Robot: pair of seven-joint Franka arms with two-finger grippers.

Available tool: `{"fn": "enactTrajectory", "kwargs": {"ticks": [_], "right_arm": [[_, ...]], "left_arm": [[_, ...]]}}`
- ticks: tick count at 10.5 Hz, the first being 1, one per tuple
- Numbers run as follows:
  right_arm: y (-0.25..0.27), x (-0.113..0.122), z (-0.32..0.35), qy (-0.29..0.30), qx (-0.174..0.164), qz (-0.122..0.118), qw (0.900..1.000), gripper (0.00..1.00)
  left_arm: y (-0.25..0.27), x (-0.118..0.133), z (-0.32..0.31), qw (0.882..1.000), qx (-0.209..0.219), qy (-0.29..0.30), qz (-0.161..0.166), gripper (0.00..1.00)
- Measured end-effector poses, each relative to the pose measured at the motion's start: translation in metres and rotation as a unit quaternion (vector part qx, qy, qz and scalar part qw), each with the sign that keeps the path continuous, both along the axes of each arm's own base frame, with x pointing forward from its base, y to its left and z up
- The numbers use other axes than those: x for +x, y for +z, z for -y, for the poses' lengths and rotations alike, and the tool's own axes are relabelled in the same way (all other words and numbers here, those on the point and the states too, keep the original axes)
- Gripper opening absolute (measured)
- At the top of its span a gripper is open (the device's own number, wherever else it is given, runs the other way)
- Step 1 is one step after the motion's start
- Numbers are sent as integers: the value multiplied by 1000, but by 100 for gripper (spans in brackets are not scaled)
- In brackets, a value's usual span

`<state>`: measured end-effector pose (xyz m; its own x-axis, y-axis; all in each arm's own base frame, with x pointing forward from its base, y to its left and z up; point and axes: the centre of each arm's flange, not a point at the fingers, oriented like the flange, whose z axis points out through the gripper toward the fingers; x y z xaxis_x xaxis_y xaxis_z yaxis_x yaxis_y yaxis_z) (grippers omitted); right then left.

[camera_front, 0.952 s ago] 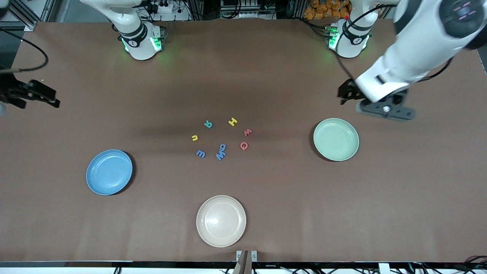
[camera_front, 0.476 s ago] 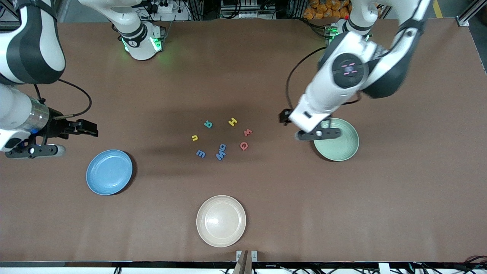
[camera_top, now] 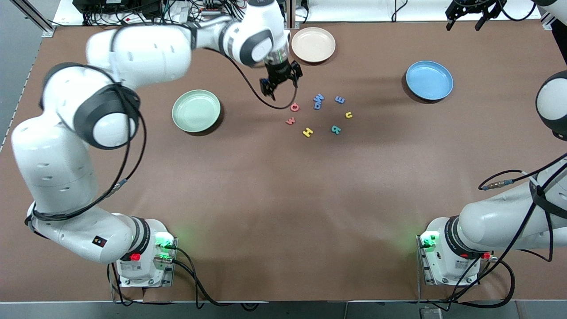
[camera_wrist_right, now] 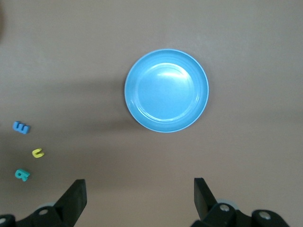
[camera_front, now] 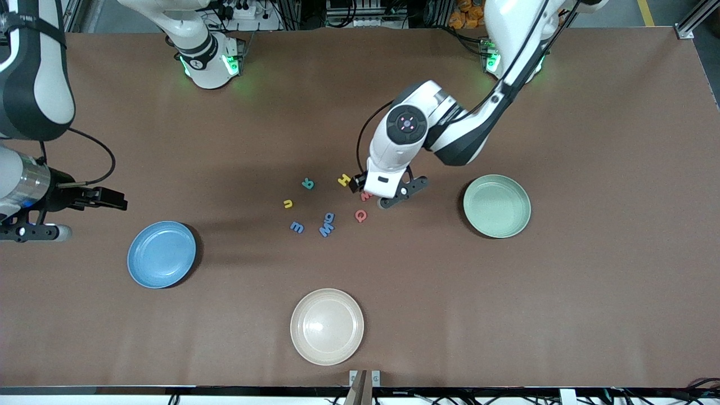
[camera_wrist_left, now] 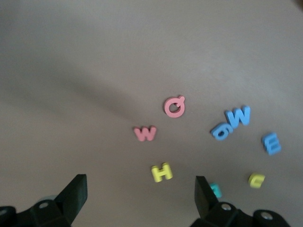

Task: Sort upper and lower case letters into plates
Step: 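Lower the left gripper and grasp the yellow H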

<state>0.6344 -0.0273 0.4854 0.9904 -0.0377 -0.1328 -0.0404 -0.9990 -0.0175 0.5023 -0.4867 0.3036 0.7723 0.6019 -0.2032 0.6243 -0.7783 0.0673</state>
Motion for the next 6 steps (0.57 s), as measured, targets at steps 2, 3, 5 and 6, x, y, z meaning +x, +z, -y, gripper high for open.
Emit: {"fn": "enactTrajectory", "kwargs": {"ticks": [2,3,5,6], "right_arm": [[-33,3,6,-10,1,-30,1000,100],[-50,2,7,-15,1,-45,999,100],[-62,-2,18,-24,1,-59,998,100],[-58,-1,21,-26,1,-53,998,100]], "left_arm": [[-52,-11,24,996,0,91,-13,100],[-70,-20,36,991,4,133,-17,100],[-99,-41,60,979,19,201,-16,100],[-106,-48,68,977,25,213,-14,100]]}}
